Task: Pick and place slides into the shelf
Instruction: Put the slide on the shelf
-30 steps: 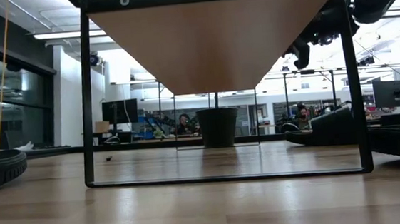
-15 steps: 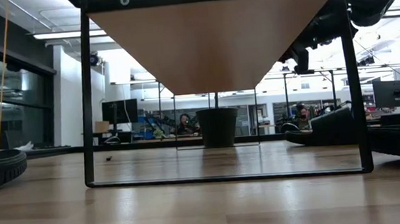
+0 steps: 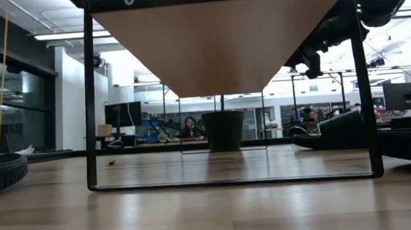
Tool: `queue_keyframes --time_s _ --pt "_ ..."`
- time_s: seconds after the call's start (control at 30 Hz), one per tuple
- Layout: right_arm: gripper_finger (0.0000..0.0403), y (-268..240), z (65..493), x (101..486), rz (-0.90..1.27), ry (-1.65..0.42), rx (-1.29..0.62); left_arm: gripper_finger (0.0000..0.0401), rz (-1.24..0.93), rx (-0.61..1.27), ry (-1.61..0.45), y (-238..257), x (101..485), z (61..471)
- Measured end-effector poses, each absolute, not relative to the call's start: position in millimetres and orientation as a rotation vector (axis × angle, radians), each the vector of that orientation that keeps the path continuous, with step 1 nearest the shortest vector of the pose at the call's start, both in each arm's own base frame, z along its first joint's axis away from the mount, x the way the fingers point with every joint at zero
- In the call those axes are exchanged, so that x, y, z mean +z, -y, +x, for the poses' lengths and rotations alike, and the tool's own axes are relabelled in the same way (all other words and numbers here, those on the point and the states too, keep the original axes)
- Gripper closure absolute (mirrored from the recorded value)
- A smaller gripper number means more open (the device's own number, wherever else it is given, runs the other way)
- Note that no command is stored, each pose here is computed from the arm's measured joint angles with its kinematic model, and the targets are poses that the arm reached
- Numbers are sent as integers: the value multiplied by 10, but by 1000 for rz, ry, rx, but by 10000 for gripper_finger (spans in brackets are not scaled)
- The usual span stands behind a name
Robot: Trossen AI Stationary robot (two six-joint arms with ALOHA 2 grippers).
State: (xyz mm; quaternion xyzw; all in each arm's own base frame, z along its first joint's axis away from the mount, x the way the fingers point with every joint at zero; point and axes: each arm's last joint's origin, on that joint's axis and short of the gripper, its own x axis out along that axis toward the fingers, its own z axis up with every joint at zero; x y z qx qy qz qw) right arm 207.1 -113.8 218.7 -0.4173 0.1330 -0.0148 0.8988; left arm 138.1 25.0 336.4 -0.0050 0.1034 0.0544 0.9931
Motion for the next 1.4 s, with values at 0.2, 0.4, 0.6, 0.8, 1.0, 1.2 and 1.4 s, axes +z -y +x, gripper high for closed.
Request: queue_keyframes --time_s 0.2,0.4,0.6,0.8,1.0,1.2,1.4 --pt "350 1138 2069 2178 -852 -286 -28 190 -12 109 -209 -249 3363 1381" --pt "319 1150 2066 2174 -855 -313 -67 190 -13 109 -211 -249 3360 1381" --pt "302 1153 2064 2172 -861 -320 -72 190 -13 109 -217 -249 3355 1381" --pt "289 1149 2058 2144 -848 -345 -60 190 -15 109 -221 -249 3351 1380" --pt "260 1145 2051 2117 -833 -368 -46 190 -18 109 -233 -249 3340 1377" --pt "220 1145 2051 2118 -818 -367 -49 190 -19 109 -238 -249 3335 1376" --pt "204 1158 2036 2084 -809 -433 -92 190 -23 109 -237 -248 3335 1376"
